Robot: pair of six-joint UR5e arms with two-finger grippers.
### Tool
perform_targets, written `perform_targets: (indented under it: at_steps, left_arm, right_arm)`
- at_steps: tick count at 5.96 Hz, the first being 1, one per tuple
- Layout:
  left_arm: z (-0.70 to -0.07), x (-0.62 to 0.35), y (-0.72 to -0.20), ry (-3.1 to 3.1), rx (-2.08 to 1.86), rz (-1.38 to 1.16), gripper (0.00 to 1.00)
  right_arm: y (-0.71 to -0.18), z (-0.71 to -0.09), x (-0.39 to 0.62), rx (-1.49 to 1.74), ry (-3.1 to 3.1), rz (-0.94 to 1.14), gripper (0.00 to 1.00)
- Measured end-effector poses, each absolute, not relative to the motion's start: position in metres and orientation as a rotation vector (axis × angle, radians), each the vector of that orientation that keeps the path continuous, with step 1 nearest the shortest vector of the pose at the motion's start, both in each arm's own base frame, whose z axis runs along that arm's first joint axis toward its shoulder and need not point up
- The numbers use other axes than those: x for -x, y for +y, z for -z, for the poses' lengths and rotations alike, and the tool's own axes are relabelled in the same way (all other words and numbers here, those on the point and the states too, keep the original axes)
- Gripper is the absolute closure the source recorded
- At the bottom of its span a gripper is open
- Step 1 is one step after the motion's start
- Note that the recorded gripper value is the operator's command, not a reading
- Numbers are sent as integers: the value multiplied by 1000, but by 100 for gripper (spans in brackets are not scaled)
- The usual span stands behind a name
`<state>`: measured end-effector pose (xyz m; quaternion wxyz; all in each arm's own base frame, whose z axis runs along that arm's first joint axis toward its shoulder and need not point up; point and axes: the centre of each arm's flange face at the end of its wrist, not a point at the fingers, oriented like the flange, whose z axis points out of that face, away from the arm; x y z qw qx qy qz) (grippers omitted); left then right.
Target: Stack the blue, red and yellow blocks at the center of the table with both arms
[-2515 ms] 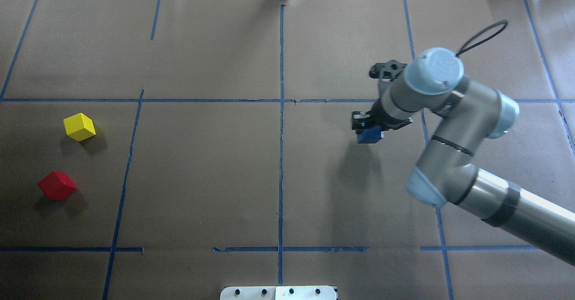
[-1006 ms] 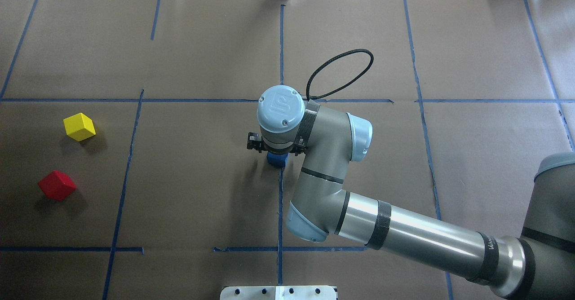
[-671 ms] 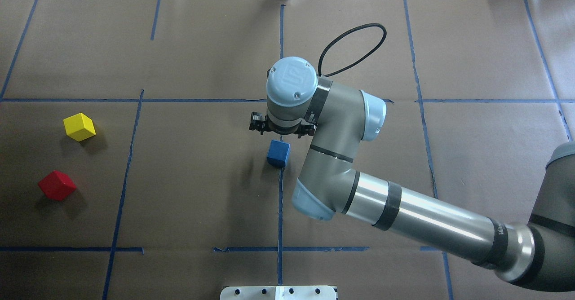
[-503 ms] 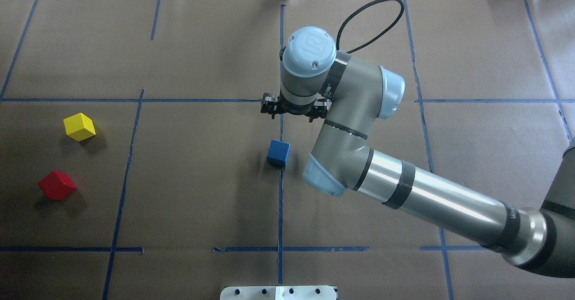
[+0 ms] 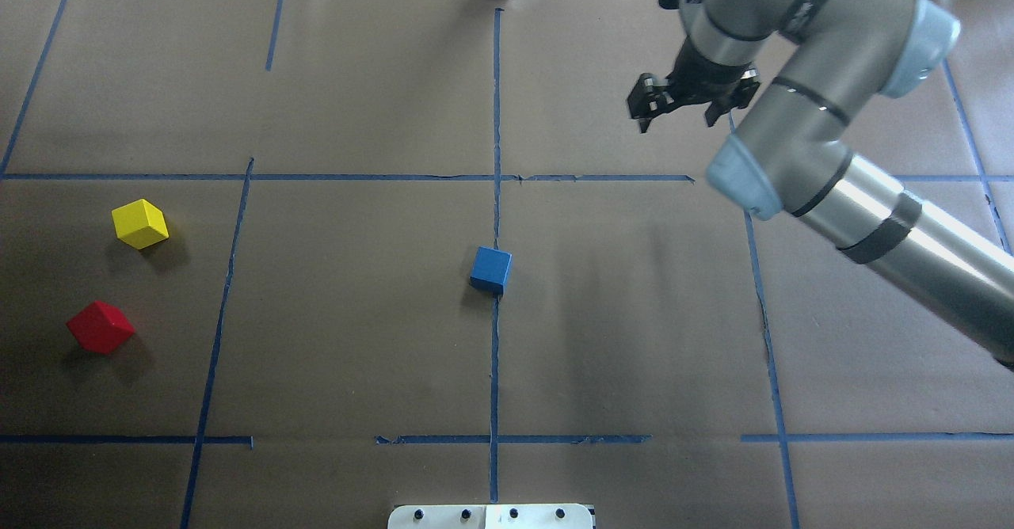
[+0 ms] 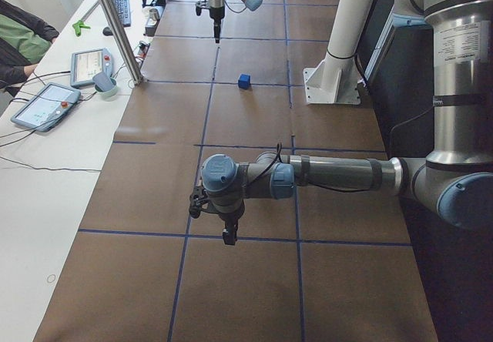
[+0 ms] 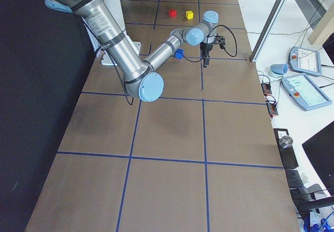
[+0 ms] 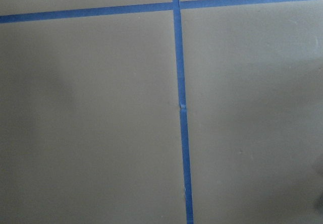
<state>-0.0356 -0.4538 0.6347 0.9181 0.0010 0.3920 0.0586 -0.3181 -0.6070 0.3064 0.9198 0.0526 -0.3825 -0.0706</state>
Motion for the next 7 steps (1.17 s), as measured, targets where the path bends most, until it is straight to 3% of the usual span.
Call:
perform_targets:
  at_steps: [2, 4, 6, 7]
  left_arm:
    - [-603, 33, -485, 804, -84, -156, 0]
    - [-589, 32, -498, 807, -146, -187, 0]
    - [-583, 16, -501, 809, -215, -243, 0]
    - [-571, -19, -504, 823, -205, -269, 0]
  right_arm:
    - [-611, -438, 150, -158, -768, 329, 0]
    - [-536, -573, -4, -177, -758, 404, 1]
    - [-450, -645, -77, -133, -767, 310, 0]
    - [-436, -651, -83, -117, -769, 268, 0]
